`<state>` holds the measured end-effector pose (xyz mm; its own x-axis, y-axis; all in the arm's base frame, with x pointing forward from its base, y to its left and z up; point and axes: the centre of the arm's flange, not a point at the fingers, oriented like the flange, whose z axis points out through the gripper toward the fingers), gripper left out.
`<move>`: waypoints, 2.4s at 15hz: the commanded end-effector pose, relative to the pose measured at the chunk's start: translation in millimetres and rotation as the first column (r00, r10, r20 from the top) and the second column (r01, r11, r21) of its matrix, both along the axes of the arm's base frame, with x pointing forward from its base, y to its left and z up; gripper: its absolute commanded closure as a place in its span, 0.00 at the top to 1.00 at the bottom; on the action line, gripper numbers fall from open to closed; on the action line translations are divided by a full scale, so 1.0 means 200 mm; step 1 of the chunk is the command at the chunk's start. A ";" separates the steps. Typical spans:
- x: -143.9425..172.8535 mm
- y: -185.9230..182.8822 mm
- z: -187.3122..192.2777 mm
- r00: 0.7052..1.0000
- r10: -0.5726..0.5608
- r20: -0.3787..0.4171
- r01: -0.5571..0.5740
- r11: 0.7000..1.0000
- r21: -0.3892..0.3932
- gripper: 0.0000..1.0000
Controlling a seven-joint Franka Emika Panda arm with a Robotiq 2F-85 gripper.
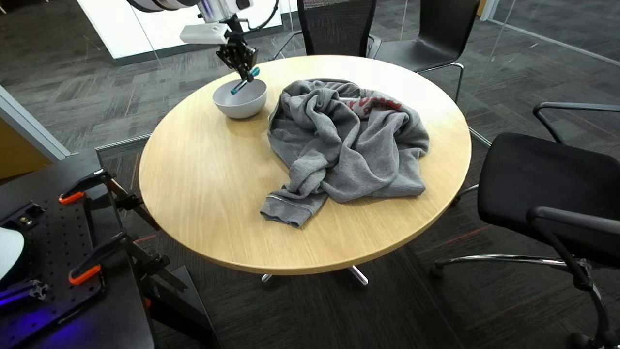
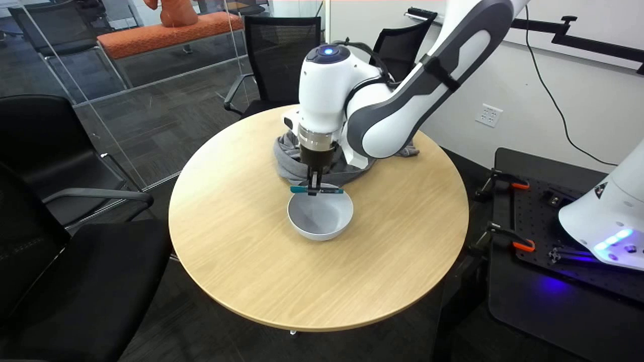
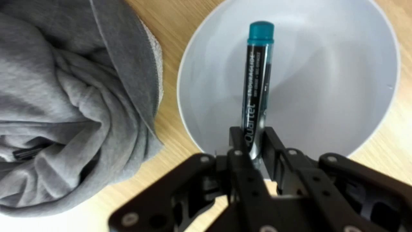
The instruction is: Remove the marker out of the bowl and put it on the table
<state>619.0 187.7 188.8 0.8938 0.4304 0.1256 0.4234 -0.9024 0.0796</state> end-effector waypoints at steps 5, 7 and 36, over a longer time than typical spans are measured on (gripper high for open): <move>-0.39 -0.15 0.40 0.975 -0.206 0.079 0.207 0.978 -0.010 0.05; -0.47 -0.19 0.43 0.963 -0.256 0.080 0.257 0.966 -0.011 0.05; -0.80 -0.73 -0.31 0.470 -0.881 -0.056 0.883 0.470 0.018 0.05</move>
<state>460.9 48.1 143.4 0.8088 -0.5839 0.0703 -0.5881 -0.8042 0.0863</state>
